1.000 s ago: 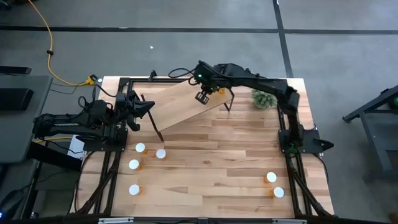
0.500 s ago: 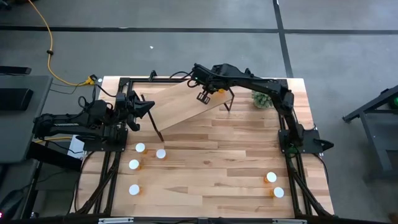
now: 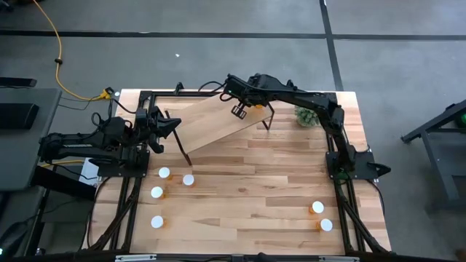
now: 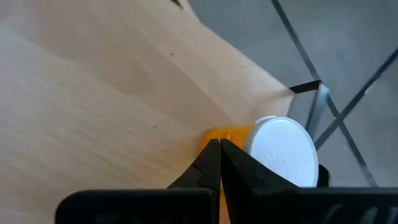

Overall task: Pick and place medicine bottles onto shelf by color
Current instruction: Put the pill bottle on the shelf aligned with the pill bottle, then put the pill bottle on the shelf aligned with the other pill bottles

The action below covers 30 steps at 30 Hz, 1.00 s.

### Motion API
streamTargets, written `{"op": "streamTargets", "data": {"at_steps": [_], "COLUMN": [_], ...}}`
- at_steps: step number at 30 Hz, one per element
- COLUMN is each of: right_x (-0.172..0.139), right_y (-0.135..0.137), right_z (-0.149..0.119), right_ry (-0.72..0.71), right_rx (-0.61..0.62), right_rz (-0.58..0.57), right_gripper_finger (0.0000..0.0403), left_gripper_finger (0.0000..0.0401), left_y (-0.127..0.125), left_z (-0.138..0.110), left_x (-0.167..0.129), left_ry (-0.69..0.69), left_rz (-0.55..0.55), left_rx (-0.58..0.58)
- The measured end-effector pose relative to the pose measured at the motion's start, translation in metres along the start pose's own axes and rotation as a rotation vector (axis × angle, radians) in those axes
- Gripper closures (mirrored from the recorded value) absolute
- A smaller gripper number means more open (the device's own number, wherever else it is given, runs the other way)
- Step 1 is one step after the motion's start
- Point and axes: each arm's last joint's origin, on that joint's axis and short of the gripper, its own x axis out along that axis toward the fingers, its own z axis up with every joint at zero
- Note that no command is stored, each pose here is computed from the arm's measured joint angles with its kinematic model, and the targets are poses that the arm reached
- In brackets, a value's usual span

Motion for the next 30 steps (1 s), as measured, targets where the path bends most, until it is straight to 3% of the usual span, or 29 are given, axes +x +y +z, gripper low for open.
{"op": "streamTargets", "data": {"at_steps": [14, 18, 21, 25, 30], "right_x": [0.004, -0.006, -0.027, -0.057, -0.09], "right_y": [-0.008, -0.013, -0.02, -0.027, -0.018], "right_z": [0.001, 0.008, 0.015, 0.01, -0.029], "right_ry": [0.001, -0.084, -0.209, -0.272, -0.349], "right_rx": [0.024, 0.045, 0.051, 0.041, -0.039], "right_rz": [-0.038, -0.023, 0.054, 0.232, 0.296], "right_gripper_finger": [0.0403, 0.0403, 0.0403, 0.0403, 0.0403], "left_gripper_finger": [0.0401, 0.0401, 0.0401, 0.0401, 0.0401], "left_y": [0.0, 0.0, 0.0, 0.0, 0.0], "left_z": [0.0, 0.0, 0.0, 0.0, 0.0], "left_x": [0.0, 0.0, 0.0, 0.0, 0.0], "left_ry": [0.0, 0.001, 0.001, 0.001, 0.003], "left_rz": [0.0, 0.0, -0.001, 0.0, 0.0], "left_rx": [-0.002, -0.001, 0.0, 0.0, 0.001]}}
